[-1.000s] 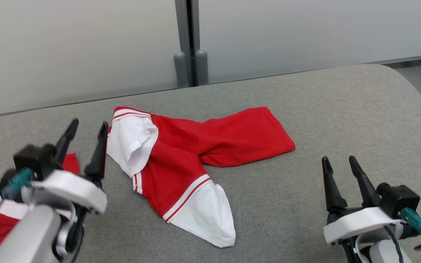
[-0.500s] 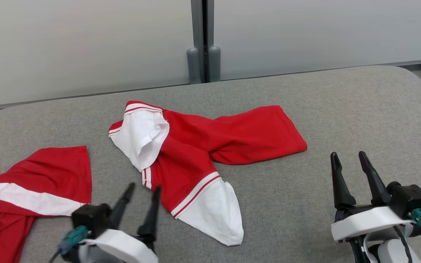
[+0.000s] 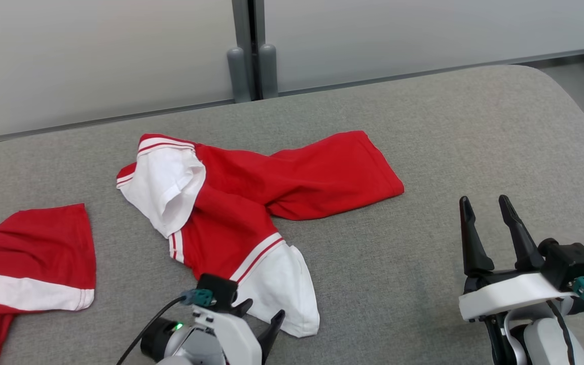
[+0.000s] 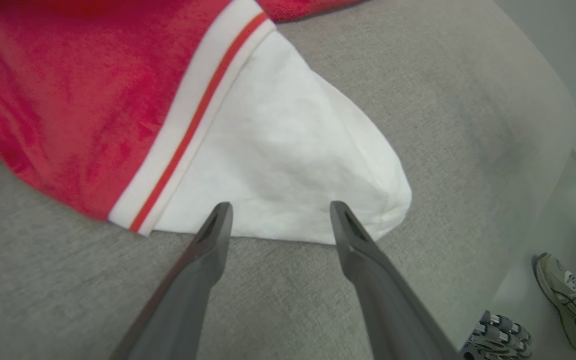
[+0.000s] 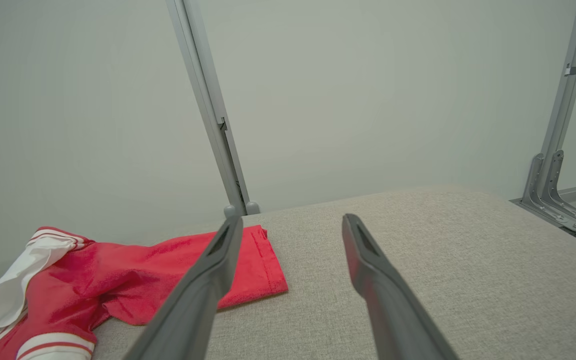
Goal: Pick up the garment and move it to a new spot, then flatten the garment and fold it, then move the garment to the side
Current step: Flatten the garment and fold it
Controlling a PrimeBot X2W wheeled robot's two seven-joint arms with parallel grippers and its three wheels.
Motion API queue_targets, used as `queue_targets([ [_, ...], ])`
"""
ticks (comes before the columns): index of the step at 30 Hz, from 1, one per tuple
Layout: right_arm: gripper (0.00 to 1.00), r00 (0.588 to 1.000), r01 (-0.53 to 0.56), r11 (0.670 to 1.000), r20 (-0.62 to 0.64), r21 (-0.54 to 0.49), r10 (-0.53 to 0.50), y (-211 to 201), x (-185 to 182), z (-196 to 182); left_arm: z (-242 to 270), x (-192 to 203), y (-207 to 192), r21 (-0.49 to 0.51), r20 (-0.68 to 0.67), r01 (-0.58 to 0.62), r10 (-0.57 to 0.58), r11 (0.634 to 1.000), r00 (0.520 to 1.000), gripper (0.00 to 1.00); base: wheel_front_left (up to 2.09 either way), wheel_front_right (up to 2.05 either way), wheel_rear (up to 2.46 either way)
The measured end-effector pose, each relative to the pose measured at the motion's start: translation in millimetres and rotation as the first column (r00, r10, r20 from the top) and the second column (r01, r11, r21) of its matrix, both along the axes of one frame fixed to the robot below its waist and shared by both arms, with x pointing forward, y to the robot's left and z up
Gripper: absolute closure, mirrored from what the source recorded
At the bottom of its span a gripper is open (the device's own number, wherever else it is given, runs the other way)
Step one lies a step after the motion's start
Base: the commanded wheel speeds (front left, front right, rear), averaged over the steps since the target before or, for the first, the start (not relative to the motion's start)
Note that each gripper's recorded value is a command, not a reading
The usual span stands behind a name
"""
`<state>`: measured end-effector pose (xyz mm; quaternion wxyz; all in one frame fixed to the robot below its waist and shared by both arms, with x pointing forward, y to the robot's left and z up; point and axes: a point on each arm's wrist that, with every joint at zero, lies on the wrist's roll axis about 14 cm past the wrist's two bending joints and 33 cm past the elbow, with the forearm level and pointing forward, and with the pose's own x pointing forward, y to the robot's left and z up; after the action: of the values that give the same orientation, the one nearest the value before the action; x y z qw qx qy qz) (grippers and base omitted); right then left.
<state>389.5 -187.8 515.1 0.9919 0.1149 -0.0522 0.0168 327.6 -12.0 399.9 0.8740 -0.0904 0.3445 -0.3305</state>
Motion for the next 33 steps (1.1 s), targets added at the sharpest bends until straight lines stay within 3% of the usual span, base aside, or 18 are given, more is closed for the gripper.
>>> queue_targets([
  [5,0.00,1.000,0.025,1.000,-0.007,-0.001,-0.025,-8,1,-2,-17,1,-14,0.120,-0.004,0.112,-0.112,0.987,0.994,0.00,0.00,0.00,0.00],
  [10,0.00,0.999,0.043,0.999,-0.014,0.001,-0.043,-14,-1,-4,-33,3,-15,0.267,0.009,0.196,-0.206,0.944,0.978,0.00,0.00,0.00,0.00],
  [11,0.00,0.999,0.045,0.999,-0.015,0.001,-0.045,-15,-1,-4,-35,3,-15,0.286,0.017,0.207,-0.221,0.936,0.975,0.18,0.00,0.00,0.00],
  [13,0.00,0.999,0.049,0.999,-0.016,0.002,-0.049,-16,-1,-5,-38,4,-15,0.321,0.028,0.226,-0.248,0.920,0.968,1.00,0.00,0.00,0.00],
  [19,0.00,0.999,0.048,0.999,-0.016,0.006,-0.048,-15,1,-5,-37,3,-13,0.330,0.026,0.223,-0.245,0.917,0.969,1.00,0.00,0.00,0.00],
  [26,0.00,1.000,0.017,1.000,0.009,0.006,-0.017,-4,2,3,-19,1,-6,0.281,0.082,0.161,-0.191,0.946,0.978,1.00,0.00,0.00,0.00],
  [33,0.00,0.999,-0.032,0.999,0.019,0.002,0.032,11,2,7,4,1,42,0.311,0.126,0.048,-0.092,0.949,0.988,1.00,0.00,0.00,0.00],
])
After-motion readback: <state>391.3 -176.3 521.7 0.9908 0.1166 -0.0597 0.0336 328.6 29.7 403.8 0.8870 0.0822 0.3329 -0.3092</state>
